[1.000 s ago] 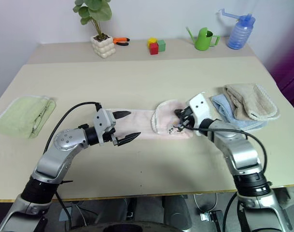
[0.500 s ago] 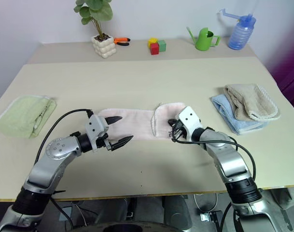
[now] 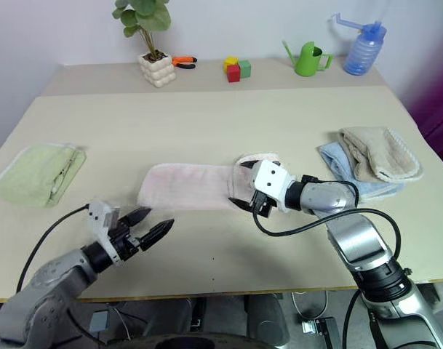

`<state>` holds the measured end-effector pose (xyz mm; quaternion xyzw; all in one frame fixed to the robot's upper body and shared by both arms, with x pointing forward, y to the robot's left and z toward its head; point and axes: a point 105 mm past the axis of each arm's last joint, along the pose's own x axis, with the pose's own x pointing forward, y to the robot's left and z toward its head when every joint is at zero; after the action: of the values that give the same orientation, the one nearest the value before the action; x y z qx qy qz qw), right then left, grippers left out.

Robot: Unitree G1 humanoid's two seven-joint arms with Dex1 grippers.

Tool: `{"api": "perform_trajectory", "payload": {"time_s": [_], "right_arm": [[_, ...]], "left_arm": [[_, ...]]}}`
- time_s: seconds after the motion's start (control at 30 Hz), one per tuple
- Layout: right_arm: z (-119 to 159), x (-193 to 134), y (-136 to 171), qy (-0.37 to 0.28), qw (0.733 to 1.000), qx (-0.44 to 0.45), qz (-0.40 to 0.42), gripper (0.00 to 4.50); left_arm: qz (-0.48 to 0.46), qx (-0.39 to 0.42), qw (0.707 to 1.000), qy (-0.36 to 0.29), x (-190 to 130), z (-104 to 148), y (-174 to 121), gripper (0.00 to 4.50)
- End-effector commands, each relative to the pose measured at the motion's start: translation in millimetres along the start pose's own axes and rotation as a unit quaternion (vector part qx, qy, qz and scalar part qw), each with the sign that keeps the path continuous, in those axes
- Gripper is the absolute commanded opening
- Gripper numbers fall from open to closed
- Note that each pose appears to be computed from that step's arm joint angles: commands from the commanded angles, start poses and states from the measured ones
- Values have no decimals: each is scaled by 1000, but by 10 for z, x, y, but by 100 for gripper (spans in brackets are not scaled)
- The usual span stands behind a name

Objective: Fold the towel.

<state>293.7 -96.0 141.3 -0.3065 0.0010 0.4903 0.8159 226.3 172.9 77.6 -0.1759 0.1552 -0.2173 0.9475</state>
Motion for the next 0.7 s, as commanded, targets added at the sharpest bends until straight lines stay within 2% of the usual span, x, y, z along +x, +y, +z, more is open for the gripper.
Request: {"api": "perform_trajectory", "payload": {"time_s": [0.03,0.1,0.2,0.33,0.5,0.6,0.7], "right_arm": [[93,48,29,-19,1000,-23,8,444],[99,73,52,-21,999,-26,12,444],[133,121,94,-28,999,-31,19,444],[169,160,156,-35,998,-36,26,444],[147,156,223,-33,999,-35,25,444],[134,153,225,-31,999,-33,19,450],[129,156,222,-30,999,-32,12,450]], "left_arm": [[39,-61,997,-30,-55,93,45,450],[75,-95,992,-24,-39,44,133,450],[80,-154,984,-34,86,49,118,450],[82,-220,971,-48,314,125,65,450],[108,-279,950,-88,461,320,187,450],[100,-278,951,-90,514,385,172,363],[94,-277,952,-92,532,417,157,215]]}}
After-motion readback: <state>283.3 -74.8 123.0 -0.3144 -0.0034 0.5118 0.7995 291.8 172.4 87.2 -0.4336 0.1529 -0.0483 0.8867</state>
